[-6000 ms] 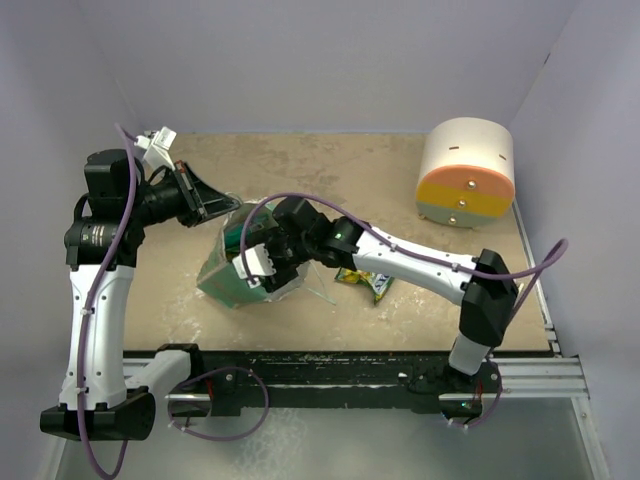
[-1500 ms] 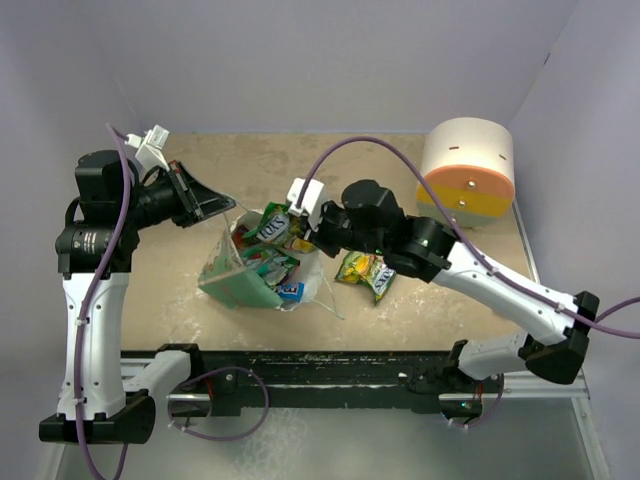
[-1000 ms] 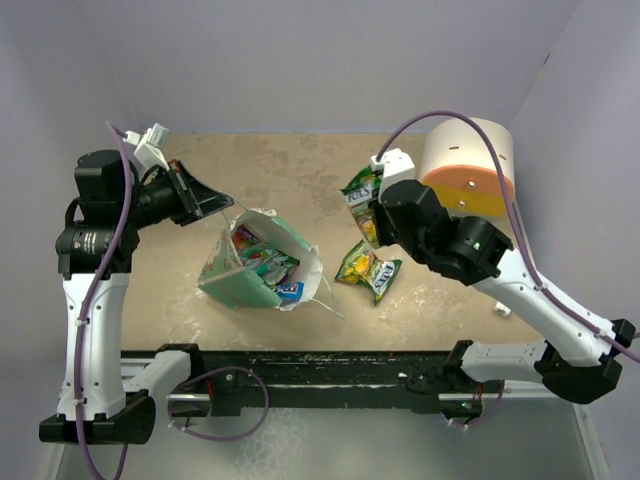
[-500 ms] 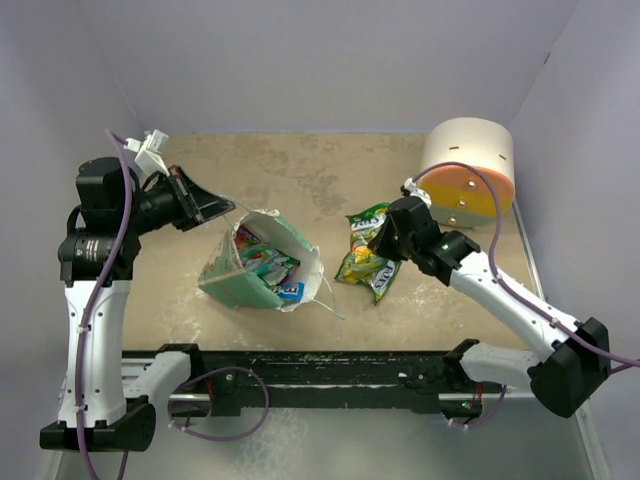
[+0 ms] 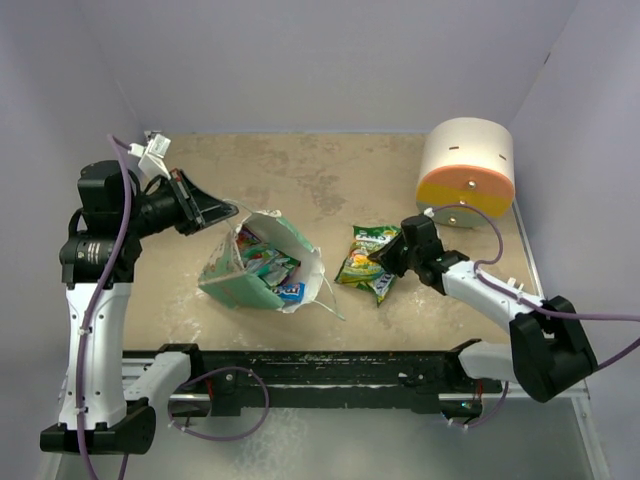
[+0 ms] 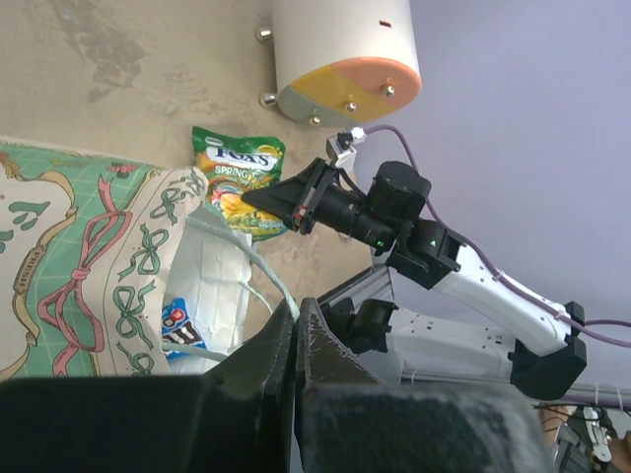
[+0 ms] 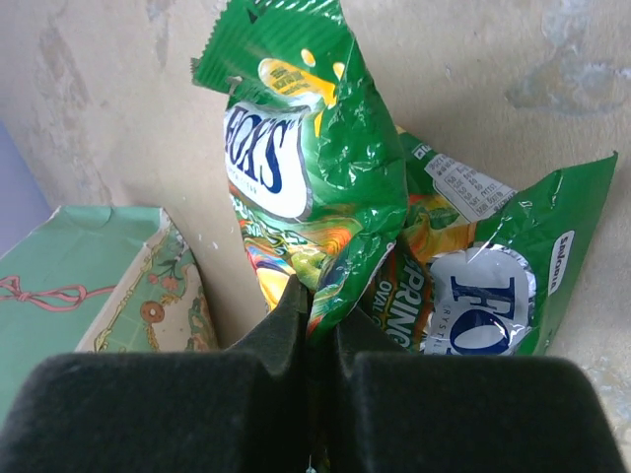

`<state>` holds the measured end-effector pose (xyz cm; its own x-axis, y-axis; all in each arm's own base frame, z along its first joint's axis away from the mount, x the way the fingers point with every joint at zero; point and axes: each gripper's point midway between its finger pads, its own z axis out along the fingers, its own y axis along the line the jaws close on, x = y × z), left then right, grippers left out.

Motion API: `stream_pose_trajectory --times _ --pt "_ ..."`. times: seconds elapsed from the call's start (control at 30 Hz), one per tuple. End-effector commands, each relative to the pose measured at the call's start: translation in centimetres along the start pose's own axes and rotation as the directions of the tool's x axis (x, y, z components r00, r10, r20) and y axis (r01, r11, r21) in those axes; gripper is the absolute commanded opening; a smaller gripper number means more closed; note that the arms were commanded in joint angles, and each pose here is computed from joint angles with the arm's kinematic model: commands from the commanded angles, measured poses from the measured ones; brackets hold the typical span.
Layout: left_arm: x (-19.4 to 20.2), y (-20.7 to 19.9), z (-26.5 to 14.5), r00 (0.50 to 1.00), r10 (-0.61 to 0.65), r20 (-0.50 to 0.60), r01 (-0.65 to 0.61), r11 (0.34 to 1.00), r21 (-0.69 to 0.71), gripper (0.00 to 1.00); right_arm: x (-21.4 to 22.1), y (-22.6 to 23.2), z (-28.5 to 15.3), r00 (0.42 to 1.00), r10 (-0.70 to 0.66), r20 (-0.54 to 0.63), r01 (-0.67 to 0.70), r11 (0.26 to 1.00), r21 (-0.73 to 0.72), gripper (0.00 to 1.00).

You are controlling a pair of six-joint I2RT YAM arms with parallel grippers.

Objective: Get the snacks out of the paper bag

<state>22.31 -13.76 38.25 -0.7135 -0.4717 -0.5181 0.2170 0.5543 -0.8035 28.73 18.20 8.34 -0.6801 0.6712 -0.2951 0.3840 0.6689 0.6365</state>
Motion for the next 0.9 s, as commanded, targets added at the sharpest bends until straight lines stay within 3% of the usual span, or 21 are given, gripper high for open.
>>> stream_pose_trajectory --times 0.0,0.2,0.47,0.6,0.7,0.8,0.87 --pt "1.1 -0.8 -0.5 1.0 0.004 -0.028 -0.003 0.999 0.051 0.0 0.3 -0.1 0.1 0.996 0.089 -0.008 -0.09 0.994 -0.063 0.01" --pt "2.1 -0.4 -1.1 0.999 -0.003 -0.039 0.004 1.0 0.022 0.0 0.6 -2.5 -0.4 1.0 0.008 0.004 -0.008 1.0 0.007 0.27" --pt "1.8 0.7 -1.0 0.996 -0.067 0.061 0.067 0.998 -0.007 0.0 0.0 -4.3 -4.3 0.992 -0.122 0.04 0.119 0.99 0.077 0.58" --pt "2.0 1.2 -0.8 0.993 -0.086 0.08 0.086 0.996 -0.004 0.0 -0.9 -2.7 -6.7 0.97 -0.23 0.083 0.23 0.973 0.014 0.72" --pt "2.6 1.4 -0.8 0.998 -0.052 0.032 0.052 0.999 -0.011 0.0 -1.8 1.2 -8.3 0.894 -0.418 0.162 0.441 0.885 -0.148 0.78" --pt "3.2 1.8 -0.8 1.0 -0.021 -0.02 0.021 0.999 -0.028 0.0 -1.6 6.0 -10.1 0.792 -0.556 0.254 0.611 0.723 -0.324 0.79" --pt "3.5 1.8 -1.0 0.999 -0.017 -0.034 0.016 1.0 -0.026 0.0 -0.7 9.4 -11.9 0.717 -0.622 0.314 0.69 0.574 -0.44 0.8"
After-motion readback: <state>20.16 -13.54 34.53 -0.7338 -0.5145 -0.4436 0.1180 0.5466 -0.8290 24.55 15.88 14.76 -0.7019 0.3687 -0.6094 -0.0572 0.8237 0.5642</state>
